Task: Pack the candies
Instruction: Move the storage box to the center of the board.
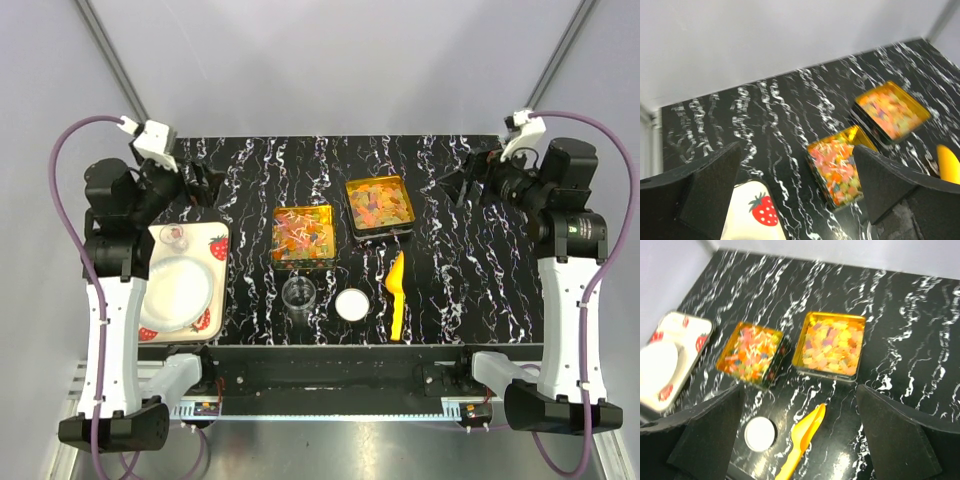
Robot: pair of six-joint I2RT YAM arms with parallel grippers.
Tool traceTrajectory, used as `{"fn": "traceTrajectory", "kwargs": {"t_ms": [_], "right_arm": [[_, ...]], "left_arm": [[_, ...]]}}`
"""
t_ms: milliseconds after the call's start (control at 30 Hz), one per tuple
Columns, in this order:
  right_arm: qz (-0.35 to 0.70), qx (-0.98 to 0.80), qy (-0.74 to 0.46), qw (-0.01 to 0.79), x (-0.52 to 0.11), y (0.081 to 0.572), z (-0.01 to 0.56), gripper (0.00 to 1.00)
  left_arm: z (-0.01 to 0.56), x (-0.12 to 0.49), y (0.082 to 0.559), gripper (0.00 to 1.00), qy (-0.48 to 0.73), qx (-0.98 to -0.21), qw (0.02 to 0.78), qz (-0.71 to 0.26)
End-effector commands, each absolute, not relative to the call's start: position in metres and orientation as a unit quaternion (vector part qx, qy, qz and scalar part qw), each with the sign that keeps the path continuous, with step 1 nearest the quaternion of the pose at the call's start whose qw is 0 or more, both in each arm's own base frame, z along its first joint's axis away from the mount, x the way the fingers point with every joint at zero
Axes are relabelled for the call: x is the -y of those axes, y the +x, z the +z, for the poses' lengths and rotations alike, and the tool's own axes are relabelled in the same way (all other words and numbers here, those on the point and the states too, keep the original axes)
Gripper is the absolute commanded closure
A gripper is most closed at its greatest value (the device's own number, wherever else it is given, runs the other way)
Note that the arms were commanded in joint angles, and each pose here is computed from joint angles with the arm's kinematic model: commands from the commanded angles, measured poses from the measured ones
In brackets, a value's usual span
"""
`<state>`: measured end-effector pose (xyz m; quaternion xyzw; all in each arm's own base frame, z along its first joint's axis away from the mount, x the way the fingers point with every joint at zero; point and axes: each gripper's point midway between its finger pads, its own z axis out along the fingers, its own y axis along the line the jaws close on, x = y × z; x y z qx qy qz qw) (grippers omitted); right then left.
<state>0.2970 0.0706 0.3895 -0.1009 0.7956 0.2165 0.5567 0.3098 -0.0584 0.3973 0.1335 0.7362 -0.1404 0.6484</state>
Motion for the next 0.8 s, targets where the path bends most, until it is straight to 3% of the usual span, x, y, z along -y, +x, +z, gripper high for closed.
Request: {"fn": "traceTrajectory", "kwargs": {"t_ms": [0, 267, 767], "right_arm": [[0.236, -0.787, -0.183, 0.540, -0.085, 0.294, 0.369, 0.00], [0.162, -0.813, -0.231, 0.509, -0.065, 0.297, 0.315, 0.00], [0.134, -0.855, -0.270, 0.422, -0.051, 0.275, 0.230, 0.01]], "left_arm": [[0.381, 0.084, 0.309, 0.01, 0.224, -0.719, 0.632, -0.181], [0.343, 0.097, 0.325, 0.01, 0.273, -0.734, 0.601, -0.159], [0.278, 0.141, 0.369, 0.01, 0.322, -0.771, 0.529, -0.149]]}}
